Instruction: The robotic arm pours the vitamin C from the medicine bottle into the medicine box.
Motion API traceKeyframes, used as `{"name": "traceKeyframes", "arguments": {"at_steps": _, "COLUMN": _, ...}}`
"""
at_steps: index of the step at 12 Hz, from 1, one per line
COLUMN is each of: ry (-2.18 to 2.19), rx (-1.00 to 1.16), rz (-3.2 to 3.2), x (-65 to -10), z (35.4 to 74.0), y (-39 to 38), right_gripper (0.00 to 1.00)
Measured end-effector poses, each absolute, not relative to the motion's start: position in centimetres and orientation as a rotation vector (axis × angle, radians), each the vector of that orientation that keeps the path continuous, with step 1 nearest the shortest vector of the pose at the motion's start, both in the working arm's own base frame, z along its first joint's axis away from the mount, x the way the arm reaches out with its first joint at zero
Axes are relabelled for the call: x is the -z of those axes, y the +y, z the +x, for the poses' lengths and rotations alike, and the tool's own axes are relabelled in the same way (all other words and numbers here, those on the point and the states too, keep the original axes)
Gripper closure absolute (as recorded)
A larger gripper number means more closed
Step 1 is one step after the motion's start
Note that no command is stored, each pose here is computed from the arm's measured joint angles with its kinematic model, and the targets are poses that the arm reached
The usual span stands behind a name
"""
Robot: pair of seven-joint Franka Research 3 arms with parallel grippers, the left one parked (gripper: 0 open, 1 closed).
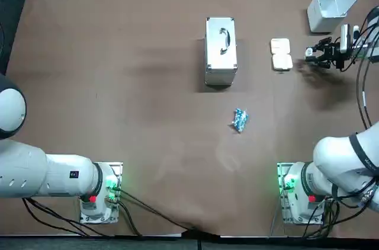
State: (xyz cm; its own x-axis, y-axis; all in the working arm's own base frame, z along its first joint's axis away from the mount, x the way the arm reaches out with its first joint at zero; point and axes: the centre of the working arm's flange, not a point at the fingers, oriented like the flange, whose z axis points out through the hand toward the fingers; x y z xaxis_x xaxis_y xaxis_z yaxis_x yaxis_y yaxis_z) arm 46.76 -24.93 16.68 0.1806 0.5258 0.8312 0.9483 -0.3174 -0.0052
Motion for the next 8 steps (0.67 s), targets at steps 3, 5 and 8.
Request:
{"name": "traceKeyframes", "arguments": {"at_steps": 3, "ry": -1.282, "rx": 1.118, "rz": -1.921, "x": -14.3, "z": 45.7, "y": -25.6, "right_gripper": 0.57}}
{"name": "traceKeyframes", "arguments": {"at_steps": 5, "ry": -1.217, "rx": 1.151, "rz": -1.937, "x": -12.8, "z": 45.0, "y": -26.1, "right_gripper": 0.57}}
{"name": "traceKeyframes", "arguments": {"at_steps": 8, "ry": -1.138, "rx": 1.196, "rz": -1.957, "x": -11.4, "z": 44.6, "y": -26.8, "right_gripper": 0.57}}
